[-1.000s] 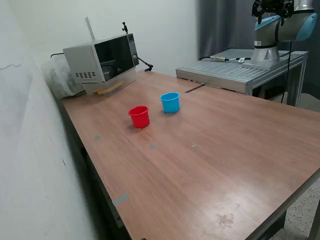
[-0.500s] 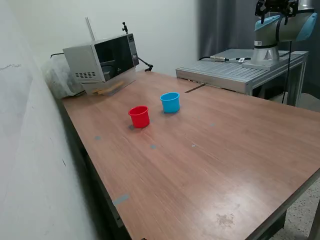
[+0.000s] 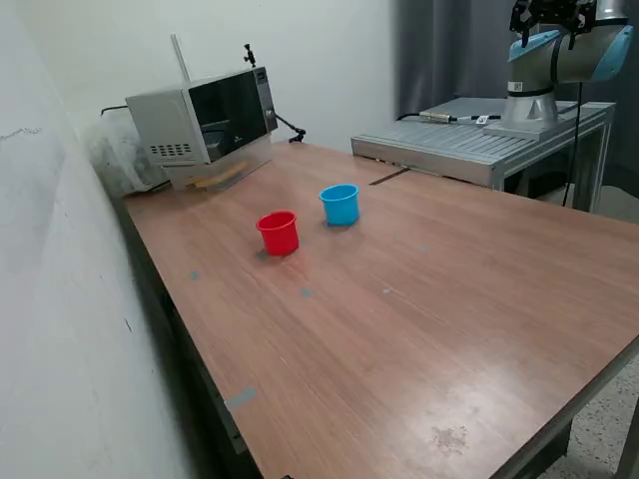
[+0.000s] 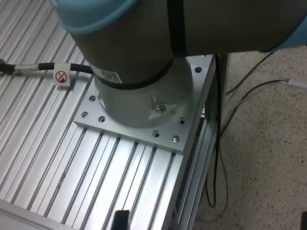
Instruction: Place red objects in the red bin, and blue objects in the blue bin.
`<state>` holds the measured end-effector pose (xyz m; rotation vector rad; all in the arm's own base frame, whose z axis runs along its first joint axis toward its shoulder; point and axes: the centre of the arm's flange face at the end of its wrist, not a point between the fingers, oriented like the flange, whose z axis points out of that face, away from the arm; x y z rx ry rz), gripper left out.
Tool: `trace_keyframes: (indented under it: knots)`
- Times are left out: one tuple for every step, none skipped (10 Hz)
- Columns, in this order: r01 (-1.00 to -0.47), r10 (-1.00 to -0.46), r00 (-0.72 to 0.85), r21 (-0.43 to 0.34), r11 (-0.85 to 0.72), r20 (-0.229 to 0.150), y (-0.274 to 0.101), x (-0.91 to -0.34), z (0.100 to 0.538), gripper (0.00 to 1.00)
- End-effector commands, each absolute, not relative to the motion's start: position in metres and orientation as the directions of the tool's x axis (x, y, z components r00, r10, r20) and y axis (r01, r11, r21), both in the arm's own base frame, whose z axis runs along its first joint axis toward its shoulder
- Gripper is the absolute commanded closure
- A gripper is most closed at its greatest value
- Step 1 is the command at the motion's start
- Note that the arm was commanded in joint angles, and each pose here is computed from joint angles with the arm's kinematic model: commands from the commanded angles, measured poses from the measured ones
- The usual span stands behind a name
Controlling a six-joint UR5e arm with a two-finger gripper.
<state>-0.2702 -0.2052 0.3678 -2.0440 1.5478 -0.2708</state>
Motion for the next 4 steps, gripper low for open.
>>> trace_keyframes:
  knots:
    - [-0.821, -0.934, 0.316, -0.542, -0.181, -0.167, -0.2053, -0.2692, 0.3669, 0.00]
    - [-0.822, -0.935, 0.314, -0.540, -0.180, -0.167, -0.2049, -0.2698, 0.3675, 0.00]
    - [-0.822, -0.935, 0.314, -0.540, -0.180, -0.167, -0.2049, -0.2699, 0.3675, 0.00]
    - [-0.822, -0.935, 0.314, -0.540, -0.180, -0.167, -0.2049, -0.2699, 0.3675, 0.00]
